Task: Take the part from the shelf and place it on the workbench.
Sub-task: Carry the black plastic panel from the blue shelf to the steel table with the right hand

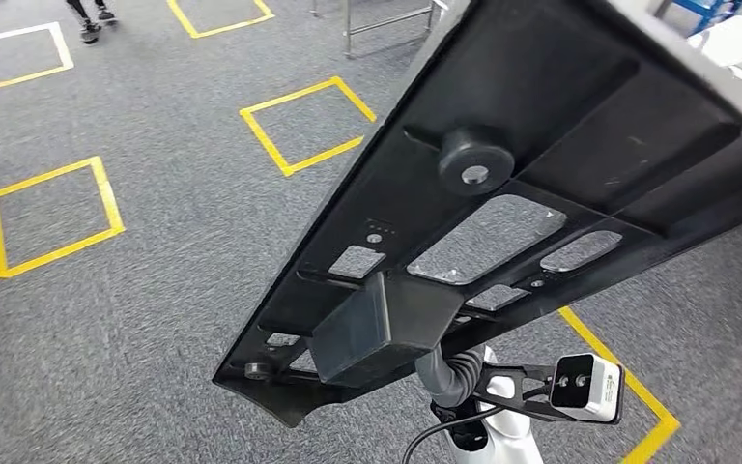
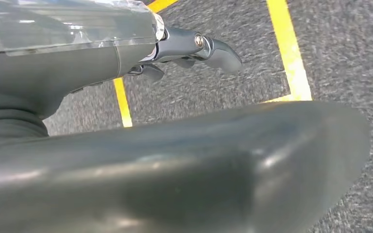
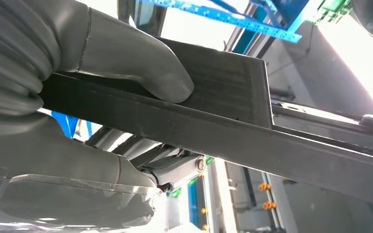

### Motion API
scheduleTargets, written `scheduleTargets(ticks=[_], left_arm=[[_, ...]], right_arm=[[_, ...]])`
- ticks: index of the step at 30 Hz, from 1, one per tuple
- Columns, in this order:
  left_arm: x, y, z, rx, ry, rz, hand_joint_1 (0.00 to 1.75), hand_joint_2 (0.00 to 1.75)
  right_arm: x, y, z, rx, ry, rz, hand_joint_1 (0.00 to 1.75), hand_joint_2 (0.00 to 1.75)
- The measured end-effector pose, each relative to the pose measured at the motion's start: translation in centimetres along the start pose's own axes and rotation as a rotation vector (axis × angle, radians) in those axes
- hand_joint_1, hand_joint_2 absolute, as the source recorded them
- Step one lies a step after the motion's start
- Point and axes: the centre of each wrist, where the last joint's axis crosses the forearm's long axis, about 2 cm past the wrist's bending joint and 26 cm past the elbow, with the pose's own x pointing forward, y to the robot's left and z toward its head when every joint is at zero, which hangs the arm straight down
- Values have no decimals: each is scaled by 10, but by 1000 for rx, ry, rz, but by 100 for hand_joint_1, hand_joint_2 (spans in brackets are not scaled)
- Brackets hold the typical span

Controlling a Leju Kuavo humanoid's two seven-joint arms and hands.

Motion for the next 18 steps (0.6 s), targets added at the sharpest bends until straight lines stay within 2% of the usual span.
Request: scheduleTargets(ticks=[7,18], left_arm=[[0,-4,1,-3,24,1,0,0],[-5,-11,3,-53,-2,-1,0,0]], right_arm=[[1,-2,1,11,13,11,175,175],[2,-4,3,11,40,50,175,175]])
